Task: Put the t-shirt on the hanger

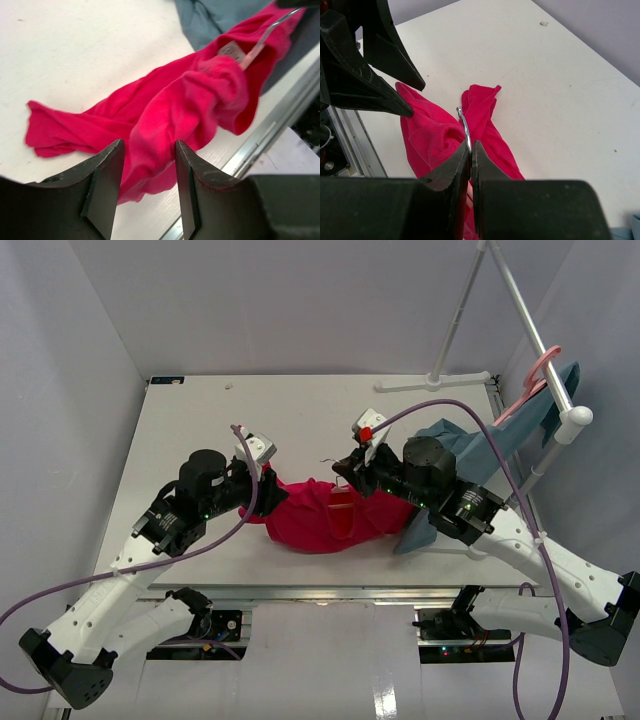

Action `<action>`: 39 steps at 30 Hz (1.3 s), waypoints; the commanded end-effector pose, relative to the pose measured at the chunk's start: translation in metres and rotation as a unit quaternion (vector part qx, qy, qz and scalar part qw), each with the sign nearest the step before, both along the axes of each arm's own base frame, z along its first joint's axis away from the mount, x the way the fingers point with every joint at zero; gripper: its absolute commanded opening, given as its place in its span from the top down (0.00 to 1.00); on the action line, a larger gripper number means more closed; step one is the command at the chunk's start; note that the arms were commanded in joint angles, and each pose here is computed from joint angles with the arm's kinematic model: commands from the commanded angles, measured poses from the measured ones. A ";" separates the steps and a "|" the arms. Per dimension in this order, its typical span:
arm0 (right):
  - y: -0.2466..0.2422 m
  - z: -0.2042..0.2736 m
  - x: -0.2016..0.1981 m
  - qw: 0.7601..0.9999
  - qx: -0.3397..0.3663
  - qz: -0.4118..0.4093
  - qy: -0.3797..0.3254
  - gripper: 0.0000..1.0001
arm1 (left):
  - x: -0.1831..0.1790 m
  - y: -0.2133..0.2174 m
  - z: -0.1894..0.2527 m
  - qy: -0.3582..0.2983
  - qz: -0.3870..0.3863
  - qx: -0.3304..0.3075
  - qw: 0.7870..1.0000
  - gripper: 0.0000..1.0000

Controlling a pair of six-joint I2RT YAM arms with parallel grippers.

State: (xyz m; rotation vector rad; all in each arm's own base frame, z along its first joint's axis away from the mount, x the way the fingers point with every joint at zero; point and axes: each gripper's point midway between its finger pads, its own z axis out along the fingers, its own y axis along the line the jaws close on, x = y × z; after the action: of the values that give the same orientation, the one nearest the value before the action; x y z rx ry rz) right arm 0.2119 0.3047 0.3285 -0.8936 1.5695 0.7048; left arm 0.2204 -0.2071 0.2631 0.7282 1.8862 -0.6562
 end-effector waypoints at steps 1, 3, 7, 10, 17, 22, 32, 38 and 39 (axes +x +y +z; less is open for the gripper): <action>-0.019 0.068 0.001 0.996 0.056 -0.025 -0.063 0.92 | 0.011 0.032 0.016 -0.034 0.086 0.025 0.995 0.44; -0.023 0.071 -0.001 0.996 0.057 -0.028 -0.066 0.92 | 0.011 0.040 0.011 -0.030 0.101 0.038 0.994 0.44; -0.031 0.076 -0.006 0.995 0.065 -0.030 -0.067 0.92 | 0.003 0.044 0.003 -0.025 0.097 0.043 0.994 0.44; -0.034 0.082 -0.011 0.995 0.073 -0.027 -0.069 0.92 | -0.003 0.042 -0.001 -0.024 0.081 0.039 0.996 0.43; -0.044 0.088 -0.013 0.993 0.074 -0.035 -0.082 0.92 | -0.006 0.045 -0.001 -0.025 0.084 0.040 0.995 0.42; -0.050 0.093 -0.015 0.992 0.080 -0.039 -0.087 0.92 | -0.005 0.039 -0.010 -0.004 0.072 0.047 0.996 0.74; -0.067 0.112 -0.008 0.987 0.089 -0.082 -0.109 0.92 | 0.014 0.068 -0.028 0.017 0.186 0.080 0.979 1.00; -0.068 0.121 -0.006 0.985 0.096 -0.089 -0.111 0.92 | 0.034 0.113 -0.034 0.003 0.325 0.128 0.937 1.00; -0.069 0.123 -0.006 0.985 0.097 -0.090 -0.112 0.92 | 0.036 0.119 -0.036 0.003 0.343 0.135 0.930 1.00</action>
State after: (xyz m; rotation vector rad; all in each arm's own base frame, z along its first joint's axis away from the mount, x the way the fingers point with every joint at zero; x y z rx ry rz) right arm 0.2044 0.2502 0.3884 -0.7681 1.4845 0.5953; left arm 0.2432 -0.1308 0.2349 0.3986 2.0513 -0.2143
